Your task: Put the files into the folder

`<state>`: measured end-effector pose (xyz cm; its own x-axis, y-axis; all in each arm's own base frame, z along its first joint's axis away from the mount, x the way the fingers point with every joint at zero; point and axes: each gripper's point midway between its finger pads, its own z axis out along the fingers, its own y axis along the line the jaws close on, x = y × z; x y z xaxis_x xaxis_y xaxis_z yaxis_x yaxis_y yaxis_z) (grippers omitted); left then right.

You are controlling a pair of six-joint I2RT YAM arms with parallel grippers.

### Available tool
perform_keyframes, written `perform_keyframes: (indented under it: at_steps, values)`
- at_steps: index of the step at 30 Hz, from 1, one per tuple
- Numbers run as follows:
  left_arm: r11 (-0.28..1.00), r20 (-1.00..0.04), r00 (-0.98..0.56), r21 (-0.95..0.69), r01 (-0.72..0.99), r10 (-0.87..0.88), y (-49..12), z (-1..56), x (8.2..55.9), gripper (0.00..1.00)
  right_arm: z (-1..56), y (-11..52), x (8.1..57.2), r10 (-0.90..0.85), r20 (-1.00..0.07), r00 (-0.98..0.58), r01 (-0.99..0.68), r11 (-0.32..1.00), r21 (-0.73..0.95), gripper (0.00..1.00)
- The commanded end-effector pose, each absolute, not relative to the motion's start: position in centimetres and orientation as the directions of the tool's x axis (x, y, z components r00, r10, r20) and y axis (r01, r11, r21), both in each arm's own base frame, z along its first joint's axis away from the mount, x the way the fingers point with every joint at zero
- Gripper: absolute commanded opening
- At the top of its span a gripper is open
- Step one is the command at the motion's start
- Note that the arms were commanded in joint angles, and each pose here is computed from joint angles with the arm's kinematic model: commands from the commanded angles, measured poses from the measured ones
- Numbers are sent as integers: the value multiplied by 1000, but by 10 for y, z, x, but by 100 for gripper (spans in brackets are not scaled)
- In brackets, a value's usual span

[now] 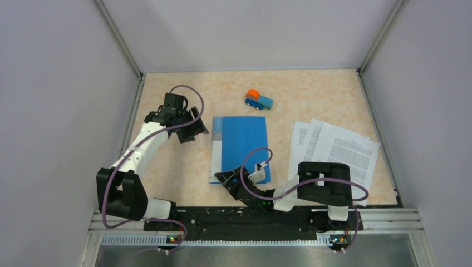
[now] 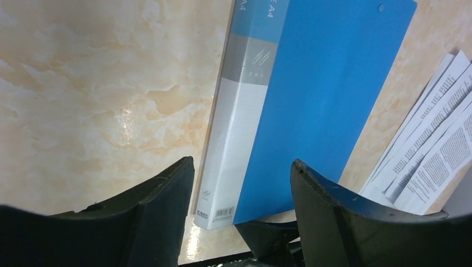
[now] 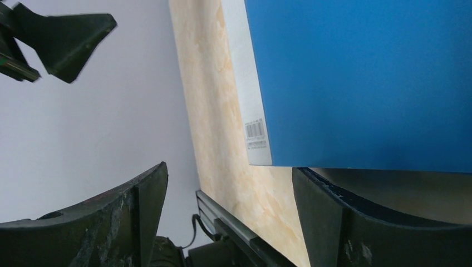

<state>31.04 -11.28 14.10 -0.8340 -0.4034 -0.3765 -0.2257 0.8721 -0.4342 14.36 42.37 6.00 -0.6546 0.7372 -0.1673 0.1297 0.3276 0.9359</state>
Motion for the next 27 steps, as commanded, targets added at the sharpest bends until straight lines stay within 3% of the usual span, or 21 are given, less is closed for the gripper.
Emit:
perform_keyframes:
  at_steps: [1, 18, 27]
  values:
    - [873, -385, -832, -437, -216, -399, -111, 143, 309, 68, 83, 425, 151, 805, -79, -587, 120, 184, 976, 80]
    - [847, -255, -868, -448, -285, -427, -121, 88, 307, 62, 49, 409, 157, 848, -45, -528, 176, 161, 971, 74]
    - [839, -200, -881, -450, -307, -430, -125, 68, 301, 58, 39, 399, 161, 865, -36, -501, 181, 145, 973, 65]
